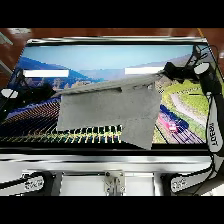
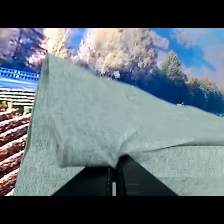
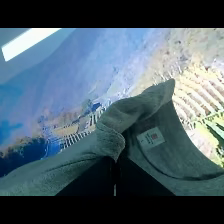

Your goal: Fold the shirts.

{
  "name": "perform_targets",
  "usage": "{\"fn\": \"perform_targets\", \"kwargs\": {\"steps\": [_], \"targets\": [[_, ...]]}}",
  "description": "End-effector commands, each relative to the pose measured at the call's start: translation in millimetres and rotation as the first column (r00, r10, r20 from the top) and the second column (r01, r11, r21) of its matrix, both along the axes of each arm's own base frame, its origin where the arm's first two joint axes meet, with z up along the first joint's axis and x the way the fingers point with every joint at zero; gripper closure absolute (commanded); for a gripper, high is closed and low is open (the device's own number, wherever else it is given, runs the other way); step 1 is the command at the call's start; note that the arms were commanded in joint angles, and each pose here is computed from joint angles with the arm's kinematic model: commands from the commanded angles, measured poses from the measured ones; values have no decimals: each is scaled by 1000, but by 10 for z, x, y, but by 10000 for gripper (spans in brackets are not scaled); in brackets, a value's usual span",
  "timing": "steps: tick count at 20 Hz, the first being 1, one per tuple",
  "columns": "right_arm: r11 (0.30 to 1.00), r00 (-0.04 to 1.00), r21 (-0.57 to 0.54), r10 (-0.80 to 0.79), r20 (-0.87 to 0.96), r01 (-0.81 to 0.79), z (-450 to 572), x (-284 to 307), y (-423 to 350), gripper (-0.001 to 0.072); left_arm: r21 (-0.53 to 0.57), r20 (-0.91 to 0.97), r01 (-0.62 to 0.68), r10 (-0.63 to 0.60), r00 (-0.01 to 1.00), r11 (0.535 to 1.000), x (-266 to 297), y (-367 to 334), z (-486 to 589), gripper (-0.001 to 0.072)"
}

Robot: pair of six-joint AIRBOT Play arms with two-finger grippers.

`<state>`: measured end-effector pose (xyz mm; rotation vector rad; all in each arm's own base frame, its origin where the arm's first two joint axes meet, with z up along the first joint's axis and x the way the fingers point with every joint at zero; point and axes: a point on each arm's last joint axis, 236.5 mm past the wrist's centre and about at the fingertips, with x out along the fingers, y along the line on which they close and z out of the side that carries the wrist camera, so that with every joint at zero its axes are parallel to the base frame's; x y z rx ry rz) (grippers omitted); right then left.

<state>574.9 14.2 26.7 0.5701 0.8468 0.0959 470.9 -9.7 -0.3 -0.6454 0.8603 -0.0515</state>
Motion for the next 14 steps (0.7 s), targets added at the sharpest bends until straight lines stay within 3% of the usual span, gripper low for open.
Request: {"fn": "perform_targets", "kwargs": {"steps": [1,2,4,5,6,7,9,10,11,14], "targets": [[1000,1000,-4,28,-14,-28,-94,12,134,309,-56,-61,14,-17,998,998,-27,-20,-141,386],[999,999,-13,42,-8,-42,26,-32,86,95,-82,-76,22,-29,997,996,-60,79,-45,186],[994,997,-82,76,-32,-78,259,-247,-182,78,-132,-130,42,-59,990,990,-240,383,154,170],[987,994,-132,79,-80,-89,302,-433,-384,79,-141,-180,55,-80,980,988,-416,553,188,194],[977,980,-180,81,-180,-114,259,-727,-618,79,-148,-261,67,-104,960,987,-685,723,139,277],[972,949,-189,76,-306,-139,153,-1068,-822,80,-150,-355,74,-124,927,986,-990,852,26,294],[983,862,-88,96,-498,-161,-104,-1650,-975,80,-193,-511,53,-147,847,980,-1546,950,-266,265],[988,827,-19,117,-549,-153,-225,-1848,-956,79,-244,-542,16,-150,827,970,-1709,884,-412,140],[991,809,53,133,-573,-125,-342,-1969,-894,79,-295,-544,-3,-165,823,956,-1801,762,-550,112],[979,809,191,165,-564,-67,-576,-2027,-622,79,-373,-501,-37,-167,849,927,-1837,427,-857,112]]}}
